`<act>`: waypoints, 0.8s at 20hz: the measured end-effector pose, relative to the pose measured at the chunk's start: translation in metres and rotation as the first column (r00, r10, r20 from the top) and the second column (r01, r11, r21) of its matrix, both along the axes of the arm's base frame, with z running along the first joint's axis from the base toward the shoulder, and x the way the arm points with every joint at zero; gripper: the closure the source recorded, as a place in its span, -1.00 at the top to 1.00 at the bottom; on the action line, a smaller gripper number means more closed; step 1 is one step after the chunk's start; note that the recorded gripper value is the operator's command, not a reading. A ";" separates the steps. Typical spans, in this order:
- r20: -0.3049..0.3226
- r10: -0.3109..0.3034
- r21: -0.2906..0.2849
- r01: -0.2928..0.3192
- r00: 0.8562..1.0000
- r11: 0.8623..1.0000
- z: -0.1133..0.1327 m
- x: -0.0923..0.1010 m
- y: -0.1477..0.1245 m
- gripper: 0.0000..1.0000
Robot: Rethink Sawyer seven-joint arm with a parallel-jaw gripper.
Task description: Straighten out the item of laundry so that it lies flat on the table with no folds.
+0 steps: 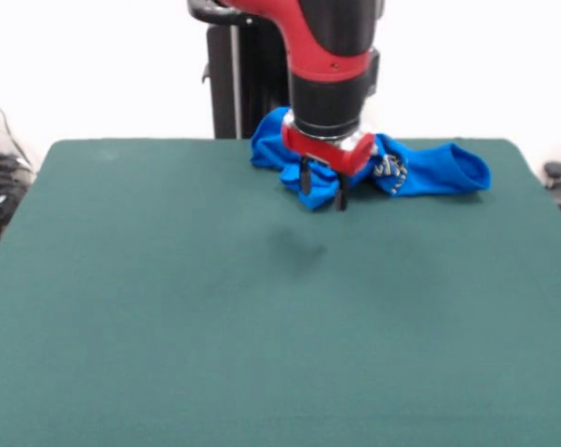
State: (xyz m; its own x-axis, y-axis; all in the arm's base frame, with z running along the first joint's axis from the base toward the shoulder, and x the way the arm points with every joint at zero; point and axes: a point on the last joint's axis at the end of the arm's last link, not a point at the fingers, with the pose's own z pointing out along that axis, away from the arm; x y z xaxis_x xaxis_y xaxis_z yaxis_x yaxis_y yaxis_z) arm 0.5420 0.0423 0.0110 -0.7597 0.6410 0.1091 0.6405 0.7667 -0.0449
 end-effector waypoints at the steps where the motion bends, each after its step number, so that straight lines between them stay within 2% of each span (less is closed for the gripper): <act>1: 0.001 -0.011 -0.003 0.011 1.000 1.000 -0.002 -0.003 -0.005 1.00; 6: -0.005 -0.043 -0.026 0.043 0.999 0.999 -0.012 -0.022 -0.020 1.00; 10: -0.018 -0.042 -0.029 0.042 0.999 0.999 -0.015 -0.032 -0.018 1.00; 16: -0.027 -0.041 -0.027 0.040 0.999 0.999 -0.014 -0.038 -0.015 1.00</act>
